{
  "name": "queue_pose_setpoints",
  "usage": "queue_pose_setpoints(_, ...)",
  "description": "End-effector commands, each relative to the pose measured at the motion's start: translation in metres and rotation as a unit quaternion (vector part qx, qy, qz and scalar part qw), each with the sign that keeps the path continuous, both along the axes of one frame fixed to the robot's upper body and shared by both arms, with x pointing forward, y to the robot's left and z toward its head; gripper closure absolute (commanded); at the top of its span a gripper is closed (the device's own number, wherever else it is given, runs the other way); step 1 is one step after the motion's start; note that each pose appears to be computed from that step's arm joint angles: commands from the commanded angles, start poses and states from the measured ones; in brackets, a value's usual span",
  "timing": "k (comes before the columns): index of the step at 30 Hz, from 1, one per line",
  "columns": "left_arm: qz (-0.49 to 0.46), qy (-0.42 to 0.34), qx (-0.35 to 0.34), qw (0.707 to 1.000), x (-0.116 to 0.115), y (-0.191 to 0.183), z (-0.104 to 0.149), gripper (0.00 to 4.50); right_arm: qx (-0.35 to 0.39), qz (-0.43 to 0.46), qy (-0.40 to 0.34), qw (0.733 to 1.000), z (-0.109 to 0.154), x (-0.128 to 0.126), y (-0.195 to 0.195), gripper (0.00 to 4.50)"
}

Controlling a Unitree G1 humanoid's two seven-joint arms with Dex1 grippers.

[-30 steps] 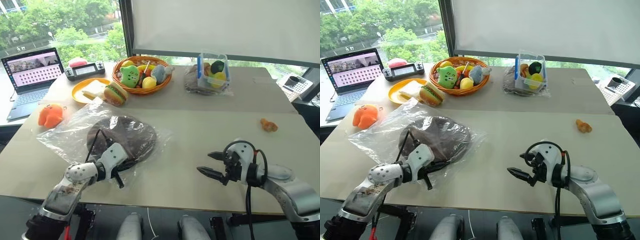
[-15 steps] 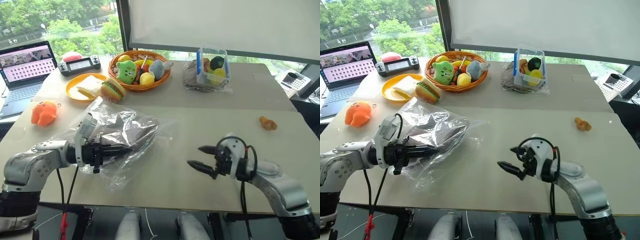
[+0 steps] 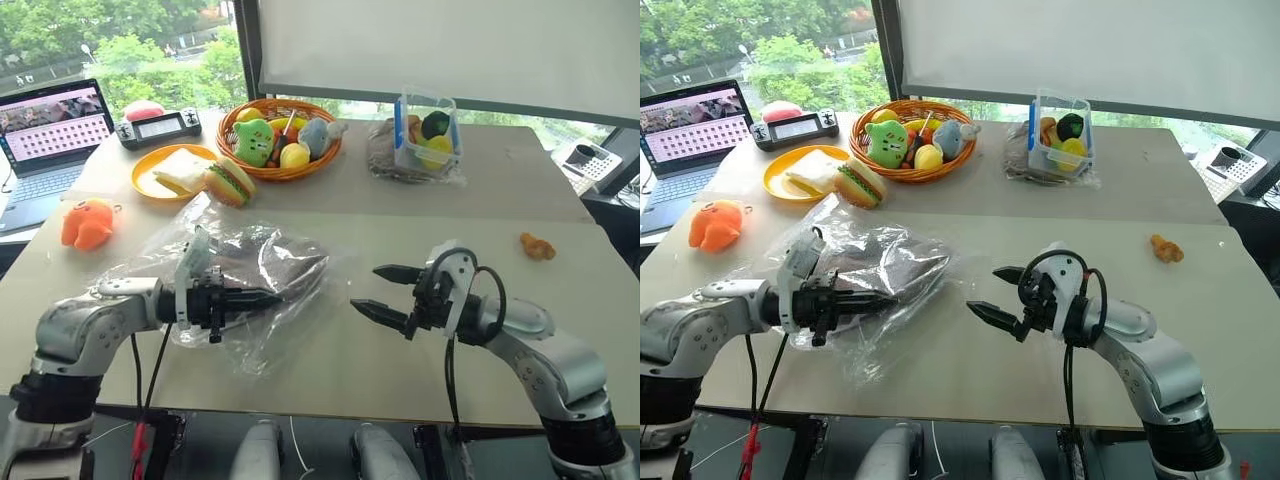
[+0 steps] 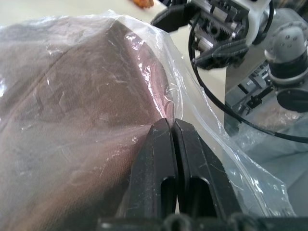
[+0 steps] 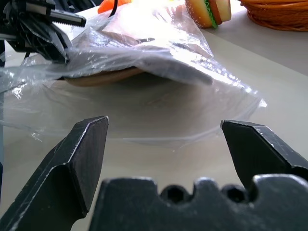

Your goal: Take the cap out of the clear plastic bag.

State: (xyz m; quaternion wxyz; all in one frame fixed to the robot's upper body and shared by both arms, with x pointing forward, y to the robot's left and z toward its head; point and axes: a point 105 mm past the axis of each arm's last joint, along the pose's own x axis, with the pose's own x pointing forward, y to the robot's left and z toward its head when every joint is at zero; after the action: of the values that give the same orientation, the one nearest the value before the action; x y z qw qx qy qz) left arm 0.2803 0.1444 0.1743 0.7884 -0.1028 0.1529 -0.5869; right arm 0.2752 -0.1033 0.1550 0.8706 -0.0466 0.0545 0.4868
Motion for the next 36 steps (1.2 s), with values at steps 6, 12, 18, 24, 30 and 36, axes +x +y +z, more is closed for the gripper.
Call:
queue_pose_setpoints(6, 0.001, -0.001, -0.045, 0.999, 0.002, 0.001, 0.021, 4.47, 0.021, -0.010, -0.047, 0.999, 0.024, 0.005, 0.006, 0.00)
queue_pose_setpoints(12, -0.003, 0.004, -0.043, 0.999, 0.002, -0.002, 0.019, 4.47, 0.084, 0.017, -0.073, 0.994, 0.057, 0.006, 0.026, 0.00)
queue_pose_setpoints(18, -0.007, 0.003, -0.045, 0.999, 0.004, -0.004, 0.020, 4.47, 0.061, 0.043, -0.052, 0.996, 0.038, 0.008, 0.052, 0.00)
queue_pose_setpoints(24, -0.011, 0.000, -0.047, 0.999, 0.006, -0.007, 0.021, 4.47, 0.050, 0.065, -0.043, 0.996, 0.023, 0.008, 0.076, 0.00)
queue_pose_setpoints(30, -0.018, 0.003, -0.045, 0.999, 0.006, -0.008, 0.020, 4.47, -0.017, -0.006, -0.164, 0.986, 0.031, 0.044, 0.077, 0.00)
queue_pose_setpoints(36, -0.016, 0.004, -0.040, 0.999, 0.008, -0.006, 0.019, 4.47, -0.121, -0.029, -0.323, 0.938, 0.049, 0.047, 0.063, 0.00)
